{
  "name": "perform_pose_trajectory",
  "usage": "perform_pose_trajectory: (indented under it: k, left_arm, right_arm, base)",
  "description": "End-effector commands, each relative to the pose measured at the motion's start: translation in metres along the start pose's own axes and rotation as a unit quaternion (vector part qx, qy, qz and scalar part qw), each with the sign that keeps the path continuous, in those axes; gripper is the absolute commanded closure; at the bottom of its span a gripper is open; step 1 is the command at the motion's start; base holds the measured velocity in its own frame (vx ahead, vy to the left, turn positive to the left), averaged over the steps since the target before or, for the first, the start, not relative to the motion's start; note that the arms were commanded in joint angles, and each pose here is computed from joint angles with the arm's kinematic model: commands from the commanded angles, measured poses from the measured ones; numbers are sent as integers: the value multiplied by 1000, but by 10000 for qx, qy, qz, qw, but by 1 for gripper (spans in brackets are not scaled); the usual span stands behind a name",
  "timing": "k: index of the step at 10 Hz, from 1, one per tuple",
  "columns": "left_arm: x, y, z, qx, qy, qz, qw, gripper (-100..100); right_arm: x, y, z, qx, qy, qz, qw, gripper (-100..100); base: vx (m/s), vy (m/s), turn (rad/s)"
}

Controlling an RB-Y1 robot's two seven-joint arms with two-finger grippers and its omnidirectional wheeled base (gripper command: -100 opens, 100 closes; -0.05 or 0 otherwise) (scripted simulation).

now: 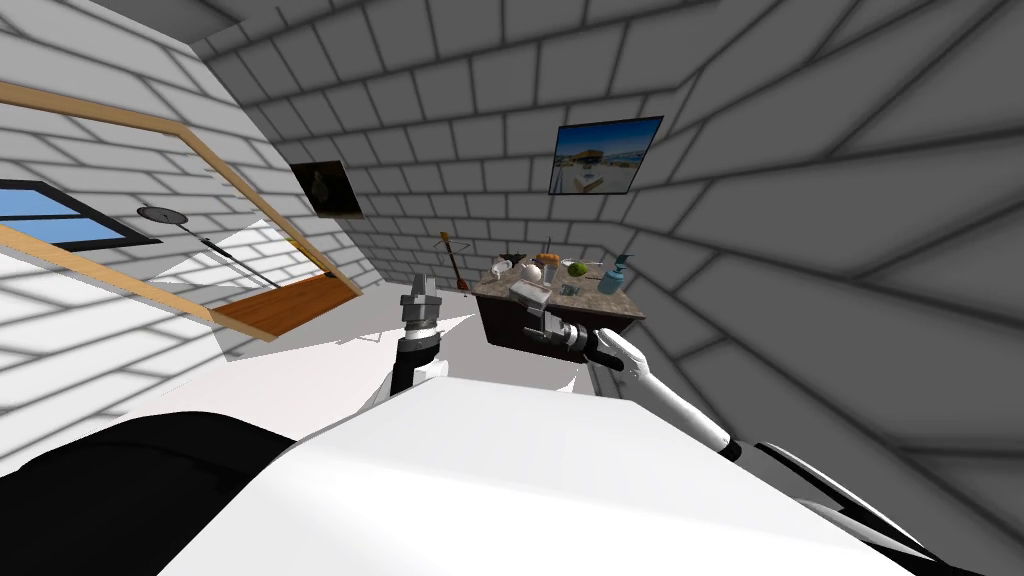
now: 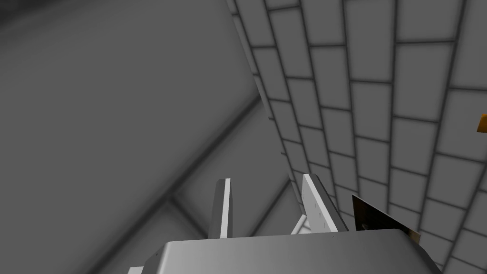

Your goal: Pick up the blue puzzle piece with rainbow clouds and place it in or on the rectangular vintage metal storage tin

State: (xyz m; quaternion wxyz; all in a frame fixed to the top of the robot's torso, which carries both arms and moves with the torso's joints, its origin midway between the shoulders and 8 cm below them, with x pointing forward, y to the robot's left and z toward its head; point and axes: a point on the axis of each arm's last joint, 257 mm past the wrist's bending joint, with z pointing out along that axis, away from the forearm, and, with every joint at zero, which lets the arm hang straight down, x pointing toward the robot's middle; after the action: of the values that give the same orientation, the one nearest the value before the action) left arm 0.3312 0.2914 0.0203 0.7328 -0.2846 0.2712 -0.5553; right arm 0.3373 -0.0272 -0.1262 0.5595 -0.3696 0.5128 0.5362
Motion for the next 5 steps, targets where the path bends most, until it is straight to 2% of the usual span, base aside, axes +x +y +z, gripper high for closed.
perform_pose_trajectory:
  k: [1, 2, 3, 4, 5]
  left_arm:
    - [0, 0, 0, 0, 0, 0, 10000, 0]
    - [0, 0, 0, 0, 0, 0, 10000, 0]
    - [0, 0, 0, 0, 0, 0, 10000, 0]
    - [0, 0, 0, 0, 0, 0, 10000, 0]
    - [0, 0, 0, 0, 0, 0, 10000, 0]
  right_arm:
    - [11, -6, -7, -76, 289, -88, 9995, -100]
    - [32, -4, -14, -271, 726, -182, 9968, -100]
    - [33, -12, -18, -222, 797, -218, 9963, -100]
    - [55, -13, -31, -363, 1264, -279, 9909, -100]
    - [52, -21, -32, -338, 1308, -349, 9902, -100]
  base:
    - [-56, 22, 2]
    - [-47, 23, 6]
    - [-38, 19, 4]
    - [-37, 27, 14]
    - [-29, 28, 2]
